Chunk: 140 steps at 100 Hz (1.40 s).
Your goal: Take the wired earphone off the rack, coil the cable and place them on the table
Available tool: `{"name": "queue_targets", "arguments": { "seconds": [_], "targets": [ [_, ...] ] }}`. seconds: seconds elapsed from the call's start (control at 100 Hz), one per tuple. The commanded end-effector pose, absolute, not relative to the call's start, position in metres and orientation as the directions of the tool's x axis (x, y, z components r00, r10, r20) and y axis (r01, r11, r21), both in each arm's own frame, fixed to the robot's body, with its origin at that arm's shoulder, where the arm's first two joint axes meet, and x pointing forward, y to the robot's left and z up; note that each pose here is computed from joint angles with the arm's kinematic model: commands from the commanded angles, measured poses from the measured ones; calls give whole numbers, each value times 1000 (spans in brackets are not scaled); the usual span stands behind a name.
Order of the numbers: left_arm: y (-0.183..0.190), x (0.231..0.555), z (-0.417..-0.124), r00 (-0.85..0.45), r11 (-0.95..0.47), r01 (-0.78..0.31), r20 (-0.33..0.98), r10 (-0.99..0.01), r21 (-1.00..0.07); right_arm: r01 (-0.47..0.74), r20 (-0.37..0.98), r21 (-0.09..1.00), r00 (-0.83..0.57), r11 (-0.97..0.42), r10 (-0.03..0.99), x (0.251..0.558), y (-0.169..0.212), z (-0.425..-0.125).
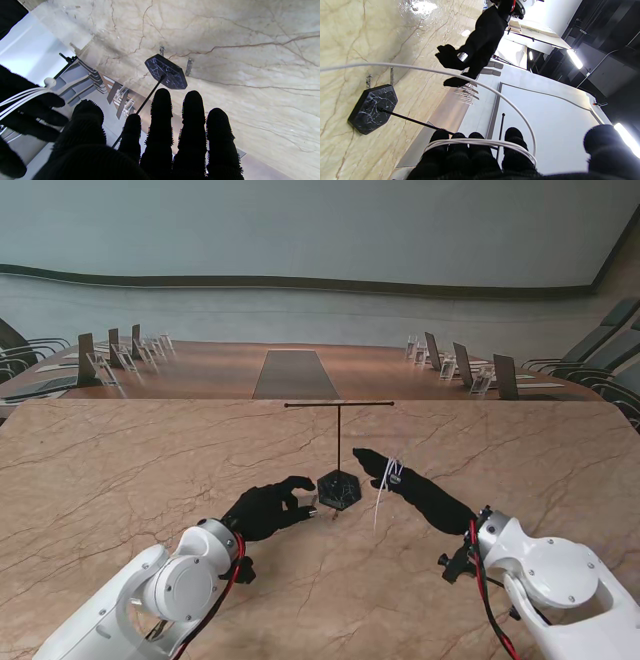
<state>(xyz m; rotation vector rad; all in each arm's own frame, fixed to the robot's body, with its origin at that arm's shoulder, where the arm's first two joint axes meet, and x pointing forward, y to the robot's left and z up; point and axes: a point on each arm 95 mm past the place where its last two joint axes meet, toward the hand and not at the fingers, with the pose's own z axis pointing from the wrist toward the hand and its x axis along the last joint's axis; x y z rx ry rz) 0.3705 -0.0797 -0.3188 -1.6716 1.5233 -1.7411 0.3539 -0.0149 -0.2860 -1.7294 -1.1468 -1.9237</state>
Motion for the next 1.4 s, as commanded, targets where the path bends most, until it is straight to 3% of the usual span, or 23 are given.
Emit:
{"name": "queue_targets", "arguments": {
  "seconds": [0.0,0.81,1.39],
  "targets": [
    [-82,368,-314,-295,-411,-435,558,-775,-801,699,941,333,-199,-633,275,350,-12,-294],
    [-98,366,-287,-373,-526,-384,649,-663,-758,702,954,280,-125,-655,273,354,-9,-312],
    [-117,374,-282,-350,-609,-455,759,-548,-650,693,957,279,-143,-665,252,375,-6,-300]
  ]
}}
